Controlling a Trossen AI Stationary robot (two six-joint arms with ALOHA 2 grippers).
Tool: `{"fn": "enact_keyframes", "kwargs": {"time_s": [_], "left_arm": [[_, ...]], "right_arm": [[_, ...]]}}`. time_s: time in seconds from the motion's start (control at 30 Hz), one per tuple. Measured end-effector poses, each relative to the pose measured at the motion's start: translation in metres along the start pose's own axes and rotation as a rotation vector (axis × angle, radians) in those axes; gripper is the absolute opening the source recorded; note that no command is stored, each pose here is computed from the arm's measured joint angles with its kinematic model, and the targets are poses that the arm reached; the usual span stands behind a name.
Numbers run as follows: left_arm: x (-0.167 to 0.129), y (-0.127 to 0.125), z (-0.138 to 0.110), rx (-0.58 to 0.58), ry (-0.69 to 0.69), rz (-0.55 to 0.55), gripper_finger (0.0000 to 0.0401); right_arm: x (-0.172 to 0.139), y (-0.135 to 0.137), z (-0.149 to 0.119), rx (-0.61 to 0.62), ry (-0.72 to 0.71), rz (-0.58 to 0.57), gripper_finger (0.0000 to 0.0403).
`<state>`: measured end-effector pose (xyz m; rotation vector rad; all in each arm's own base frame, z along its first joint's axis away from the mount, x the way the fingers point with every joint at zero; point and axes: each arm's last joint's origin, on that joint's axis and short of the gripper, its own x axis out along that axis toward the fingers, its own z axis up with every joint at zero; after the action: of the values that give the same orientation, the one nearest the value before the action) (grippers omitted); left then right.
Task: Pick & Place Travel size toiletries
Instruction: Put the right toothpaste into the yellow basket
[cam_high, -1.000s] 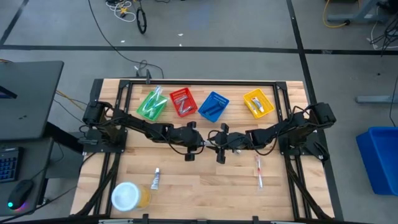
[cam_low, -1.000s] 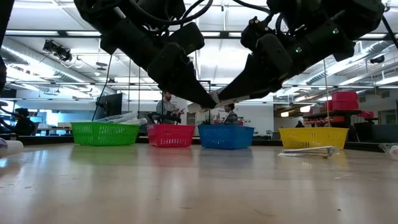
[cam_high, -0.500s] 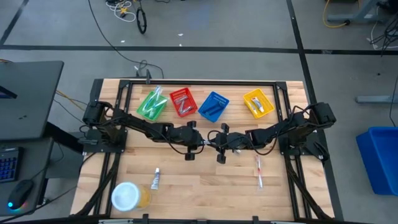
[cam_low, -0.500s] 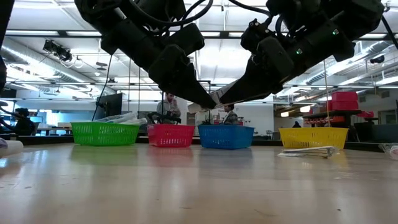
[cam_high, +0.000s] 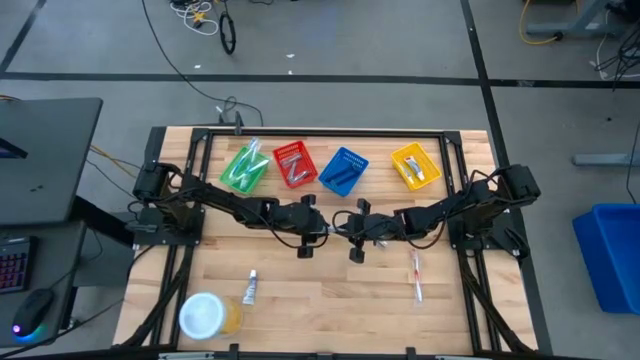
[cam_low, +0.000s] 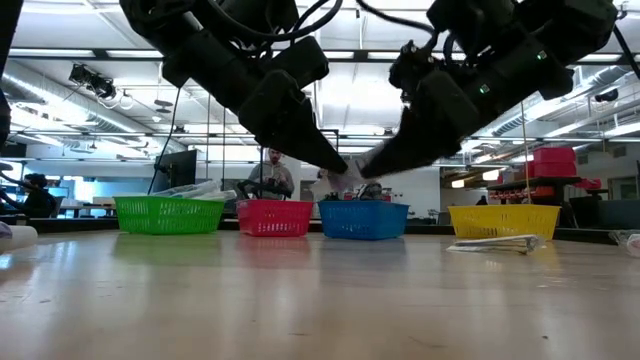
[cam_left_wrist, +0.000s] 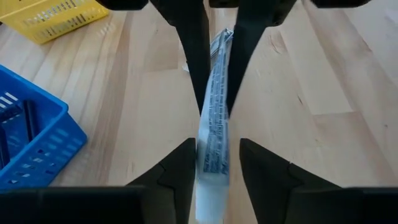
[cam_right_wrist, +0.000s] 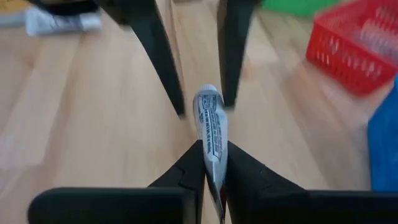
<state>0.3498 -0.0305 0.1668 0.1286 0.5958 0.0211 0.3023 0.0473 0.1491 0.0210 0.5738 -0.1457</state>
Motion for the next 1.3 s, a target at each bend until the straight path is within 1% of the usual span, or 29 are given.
{"fn": "enact_keyframes", "kwargs": {"time_s": [0.17,0.27,0.3,0.4,0.5,0.57,0.63,0.7,0.83,0.9,1.1,1.2,1.3], "left_arm": [[0.0,0.0,0.0,0.001,0.001,0.004,0.0149],[0.0,0.0,0.0,0.004,0.0,0.007,0.0151],[0.0,0.0,0.0,0.008,-0.001,0.007,0.0151],[0.0,0.0,0.0,0.013,-0.001,0.007,0.0151],[0.0,0.0,0.0,0.009,-0.003,0.007,0.0151],[0.0,0.0,0.0,0.008,-0.003,0.007,0.0151],[0.0,0.0,0.001,0.008,-0.006,0.008,0.0151],[0.0,0.0,0.001,0.004,-0.007,0.008,0.0151],[0.0,0.0,0.001,0.003,-0.01,0.008,0.0151],[0.0,0.0,0.001,0.002,-0.011,0.008,0.0151],[0.0,0.0,0.001,-0.025,-0.01,0.008,0.0151],[0.0,0.0,0.001,-0.037,-0.011,0.007,0.0151],[0.0,0.0,0.001,-0.038,-0.01,0.006,0.0151]], "right_arm": [[-0.006,-0.003,-0.011,0.037,0.136,-0.029,0.0049],[-0.02,-0.008,-0.01,0.021,0.205,-0.052,0.0047],[-0.026,-0.01,-0.008,0.016,0.211,-0.076,0.0046],[-0.049,-0.02,-0.001,-0.005,0.205,-0.237,0.0045],[-0.076,-0.036,0.008,-0.002,0.15,-0.476,0.0045],[-0.091,-0.05,0.01,0.023,0.131,-0.638,0.0046],[-0.102,-0.066,0.009,0.086,0.13,-0.775,0.0046],[-0.108,-0.082,0.004,0.169,0.163,-0.855,0.0045],[-0.113,-0.111,-0.006,0.31,0.265,-0.961,0.0046],[-0.112,-0.124,-0.009,0.379,0.293,-0.978,0.0046],[-0.114,-0.15,-0.016,0.542,0.377,-0.948,0.0046],[-0.115,-0.159,-0.018,0.608,0.389,-0.943,0.0049],[-0.116,-0.164,-0.02,0.662,0.414,-0.902,0.0052]]}}
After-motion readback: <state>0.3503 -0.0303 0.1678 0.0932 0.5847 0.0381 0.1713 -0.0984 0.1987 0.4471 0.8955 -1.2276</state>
